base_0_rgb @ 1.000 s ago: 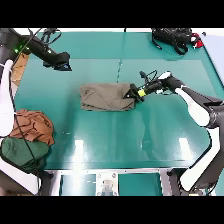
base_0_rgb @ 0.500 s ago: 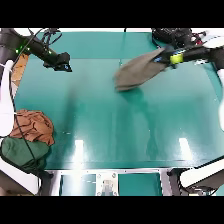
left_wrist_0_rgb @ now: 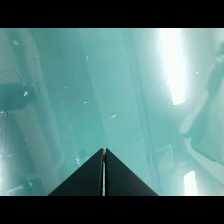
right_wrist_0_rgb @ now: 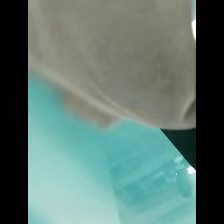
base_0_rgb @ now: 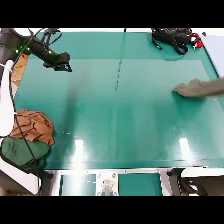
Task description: Fold the shirts.
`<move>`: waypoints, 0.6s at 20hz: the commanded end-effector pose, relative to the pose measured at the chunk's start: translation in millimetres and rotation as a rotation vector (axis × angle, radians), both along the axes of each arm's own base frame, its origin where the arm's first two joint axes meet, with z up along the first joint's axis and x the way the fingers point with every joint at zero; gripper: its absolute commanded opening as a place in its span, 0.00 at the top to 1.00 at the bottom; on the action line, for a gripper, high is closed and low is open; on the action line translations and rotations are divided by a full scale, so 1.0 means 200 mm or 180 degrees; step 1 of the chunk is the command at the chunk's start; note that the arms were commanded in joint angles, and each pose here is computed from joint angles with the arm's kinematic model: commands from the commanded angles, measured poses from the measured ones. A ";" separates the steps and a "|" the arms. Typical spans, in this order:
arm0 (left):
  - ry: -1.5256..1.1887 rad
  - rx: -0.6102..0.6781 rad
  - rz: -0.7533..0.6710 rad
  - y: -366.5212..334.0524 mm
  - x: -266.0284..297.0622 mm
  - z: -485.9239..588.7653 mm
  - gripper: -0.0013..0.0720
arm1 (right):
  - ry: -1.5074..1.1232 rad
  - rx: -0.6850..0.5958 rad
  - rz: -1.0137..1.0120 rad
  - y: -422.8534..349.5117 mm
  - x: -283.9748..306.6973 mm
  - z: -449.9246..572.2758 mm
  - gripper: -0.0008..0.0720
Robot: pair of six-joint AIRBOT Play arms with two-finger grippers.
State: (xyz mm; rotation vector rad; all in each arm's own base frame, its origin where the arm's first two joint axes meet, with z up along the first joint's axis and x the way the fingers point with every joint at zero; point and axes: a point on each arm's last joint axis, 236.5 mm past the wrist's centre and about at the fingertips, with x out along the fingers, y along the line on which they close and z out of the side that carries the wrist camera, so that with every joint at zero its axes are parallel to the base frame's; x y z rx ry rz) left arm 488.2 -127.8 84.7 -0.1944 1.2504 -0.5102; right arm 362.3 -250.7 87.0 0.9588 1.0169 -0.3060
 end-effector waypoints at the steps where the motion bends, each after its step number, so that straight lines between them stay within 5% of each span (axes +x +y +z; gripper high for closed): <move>1: 0.0001 0.0001 0.0003 0.00 0.00 0.00 0.95 | 0.0497 0.0193 -0.0828 -0.14 -0.52 -0.32 0.96; 6: 0.0010 -0.0001 -0.0001 0.00 0.00 0.00 0.95 | 0.0767 0.0731 -0.1814 -0.02 -1.02 -0.74 0.96; 12: 0.0011 -0.0064 -0.0015 -0.02 -0.01 0.01 0.95 | 0.0787 0.0614 -0.1978 -0.01 -1.11 -0.93 0.95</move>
